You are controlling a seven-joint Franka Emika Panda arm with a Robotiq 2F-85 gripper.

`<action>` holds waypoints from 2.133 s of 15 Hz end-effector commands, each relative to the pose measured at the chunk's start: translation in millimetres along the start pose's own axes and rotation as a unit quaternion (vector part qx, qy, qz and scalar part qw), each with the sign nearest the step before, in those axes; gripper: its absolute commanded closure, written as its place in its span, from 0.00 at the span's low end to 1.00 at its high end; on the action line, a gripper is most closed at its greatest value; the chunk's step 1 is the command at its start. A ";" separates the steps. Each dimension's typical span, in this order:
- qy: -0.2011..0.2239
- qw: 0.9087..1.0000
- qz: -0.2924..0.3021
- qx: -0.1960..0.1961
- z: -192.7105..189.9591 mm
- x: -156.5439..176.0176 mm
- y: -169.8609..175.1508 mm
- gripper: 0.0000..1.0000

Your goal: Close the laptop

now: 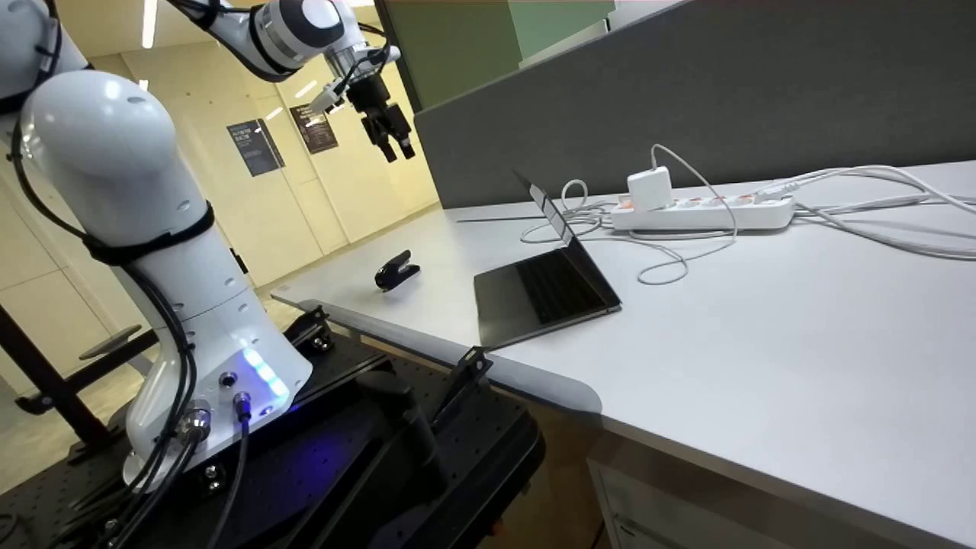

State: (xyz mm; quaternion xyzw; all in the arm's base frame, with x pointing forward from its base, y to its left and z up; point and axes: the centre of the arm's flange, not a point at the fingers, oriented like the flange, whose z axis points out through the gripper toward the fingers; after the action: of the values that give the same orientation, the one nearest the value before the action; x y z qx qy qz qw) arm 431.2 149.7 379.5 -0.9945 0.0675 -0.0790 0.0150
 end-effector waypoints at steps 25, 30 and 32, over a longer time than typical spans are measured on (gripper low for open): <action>0.103 0.955 0.277 0.017 -50.2 8.6 263.0 0.00; 0.079 0.940 0.332 0.007 -37.8 25.3 306.9 0.00; 0.071 0.934 0.351 -0.002 -30.2 31.6 324.7 0.00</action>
State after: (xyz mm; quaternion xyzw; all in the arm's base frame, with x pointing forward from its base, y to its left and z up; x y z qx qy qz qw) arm 394.6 -151.8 404.2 -0.9122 0.3774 -0.1544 0.0410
